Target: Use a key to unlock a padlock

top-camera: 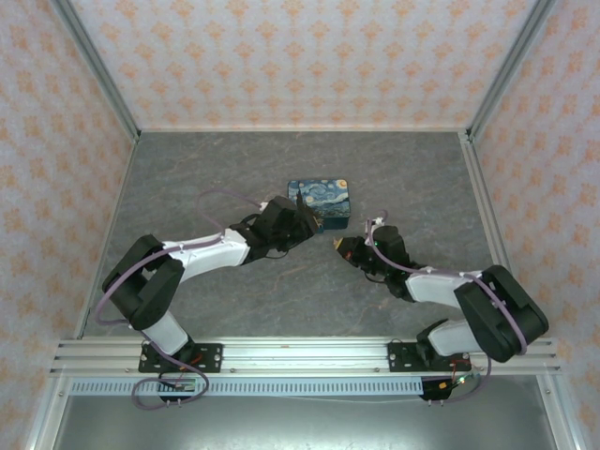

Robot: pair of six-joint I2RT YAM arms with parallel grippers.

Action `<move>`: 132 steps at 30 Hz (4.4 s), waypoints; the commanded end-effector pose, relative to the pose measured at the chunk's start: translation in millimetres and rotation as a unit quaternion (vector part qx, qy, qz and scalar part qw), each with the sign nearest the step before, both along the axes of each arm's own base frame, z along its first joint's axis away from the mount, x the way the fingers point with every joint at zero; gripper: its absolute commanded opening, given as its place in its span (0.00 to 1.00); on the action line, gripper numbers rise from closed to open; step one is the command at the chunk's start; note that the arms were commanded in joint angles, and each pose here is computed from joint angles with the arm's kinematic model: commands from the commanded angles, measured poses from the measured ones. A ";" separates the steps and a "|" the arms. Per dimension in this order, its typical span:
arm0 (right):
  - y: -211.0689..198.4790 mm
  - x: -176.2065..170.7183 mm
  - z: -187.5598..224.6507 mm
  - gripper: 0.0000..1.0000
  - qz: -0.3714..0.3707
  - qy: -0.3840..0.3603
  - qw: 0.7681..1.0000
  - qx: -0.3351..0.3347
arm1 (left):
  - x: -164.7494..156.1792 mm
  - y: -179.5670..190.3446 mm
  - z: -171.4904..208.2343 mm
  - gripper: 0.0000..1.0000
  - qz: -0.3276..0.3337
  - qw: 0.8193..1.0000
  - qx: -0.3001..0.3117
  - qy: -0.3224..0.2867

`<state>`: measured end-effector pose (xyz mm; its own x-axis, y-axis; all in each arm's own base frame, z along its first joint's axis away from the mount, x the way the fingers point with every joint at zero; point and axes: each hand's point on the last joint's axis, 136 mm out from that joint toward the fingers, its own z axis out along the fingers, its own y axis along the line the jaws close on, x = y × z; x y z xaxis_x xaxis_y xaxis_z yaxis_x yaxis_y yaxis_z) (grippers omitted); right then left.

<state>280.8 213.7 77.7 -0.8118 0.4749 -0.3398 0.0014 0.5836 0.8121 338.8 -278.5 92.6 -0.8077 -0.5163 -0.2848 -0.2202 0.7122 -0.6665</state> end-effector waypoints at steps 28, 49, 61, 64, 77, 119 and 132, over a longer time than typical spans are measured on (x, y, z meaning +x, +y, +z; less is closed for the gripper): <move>18.0 135.6 28.1 0.00 0.137 -0.115 0.982 -0.059 | -13.5 47.0 35.4 0.77 0.006 0.994 0.083 -0.077; 26.5 85.5 -22.8 0.00 0.099 -0.057 0.993 -0.001 | -6.5 16.3 20.0 0.76 -0.063 0.992 0.069 -0.079; 38.5 80.0 -22.0 0.00 0.086 -0.054 0.995 0.000 | -1.9 15.9 4.2 0.75 -0.075 0.990 0.083 -0.086; 38.6 88.2 -2.4 0.00 0.091 -0.072 0.993 -0.008 | -2.2 18.4 4.1 0.75 -0.074 0.990 0.083 -0.085; 10.5 136.1 21.1 0.00 0.086 -0.097 0.991 -0.032 | -3.4 27.0 10.1 0.75 -0.066 0.990 0.083 -0.090; -0.6 89.5 -30.1 0.00 0.081 0.003 0.996 -0.038 | 2.1 41.7 26.2 0.77 -0.051 0.991 0.067 -0.105; 30.8 60.6 -19.1 0.00 0.069 -0.010 0.997 -0.031 | -1.9 29.0 8.0 0.75 -0.095 0.985 0.047 -0.135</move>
